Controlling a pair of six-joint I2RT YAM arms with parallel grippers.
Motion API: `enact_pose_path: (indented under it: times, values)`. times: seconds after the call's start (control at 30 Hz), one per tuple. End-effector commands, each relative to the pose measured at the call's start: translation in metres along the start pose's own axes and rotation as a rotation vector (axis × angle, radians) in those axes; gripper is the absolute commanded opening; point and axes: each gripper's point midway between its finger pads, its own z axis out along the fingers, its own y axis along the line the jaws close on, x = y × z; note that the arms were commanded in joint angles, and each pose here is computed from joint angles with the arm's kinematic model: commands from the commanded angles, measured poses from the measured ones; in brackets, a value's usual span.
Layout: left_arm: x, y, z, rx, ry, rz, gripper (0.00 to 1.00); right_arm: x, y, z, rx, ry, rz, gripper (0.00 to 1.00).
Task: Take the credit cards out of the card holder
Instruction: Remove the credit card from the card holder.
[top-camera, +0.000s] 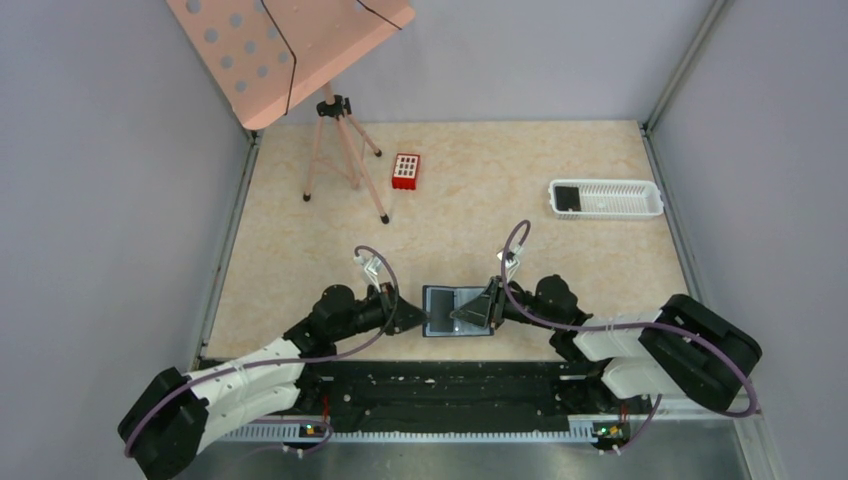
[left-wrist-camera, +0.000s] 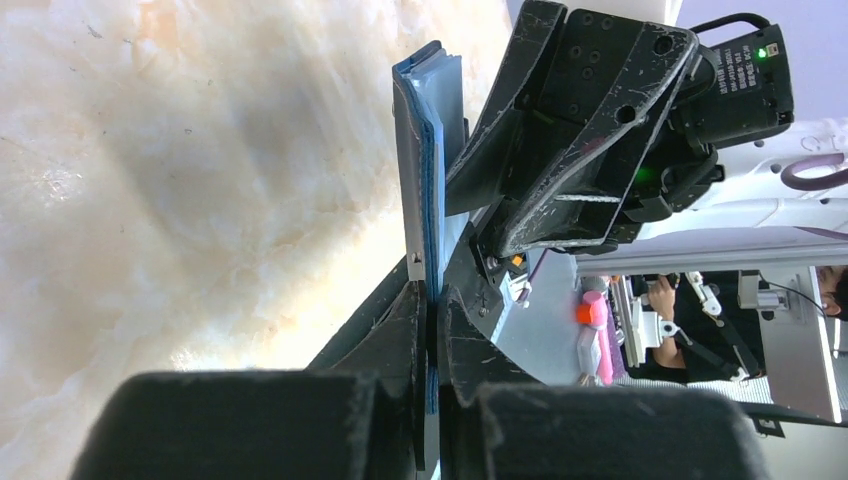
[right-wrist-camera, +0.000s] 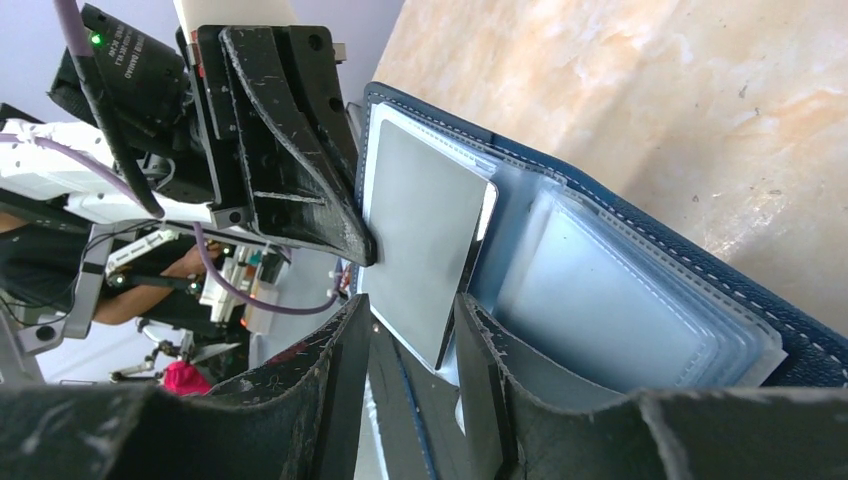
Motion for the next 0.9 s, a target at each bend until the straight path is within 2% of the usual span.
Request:
enact_pose_path:
  times: [0.0,0.53,0.87]
  values:
    - [-0.01,-0.023,-0.003,0.103,-0.046,0.031,0.0,-0.007,0.012,-0.002,-0.069,-0.028,-0.02,0.37]
    - [-0.009,-0.027,-0.006,0.132,-0.051,0.025,0.0,-0.006,0.003,-0.002,-0.02,-0.023,-0.015,0.37]
    - [-0.01,-0.03,-0.006,0.142,-0.057,0.027,0.0,-0.006,0.012,-0.001,-0.057,-0.009,-0.036,0.37]
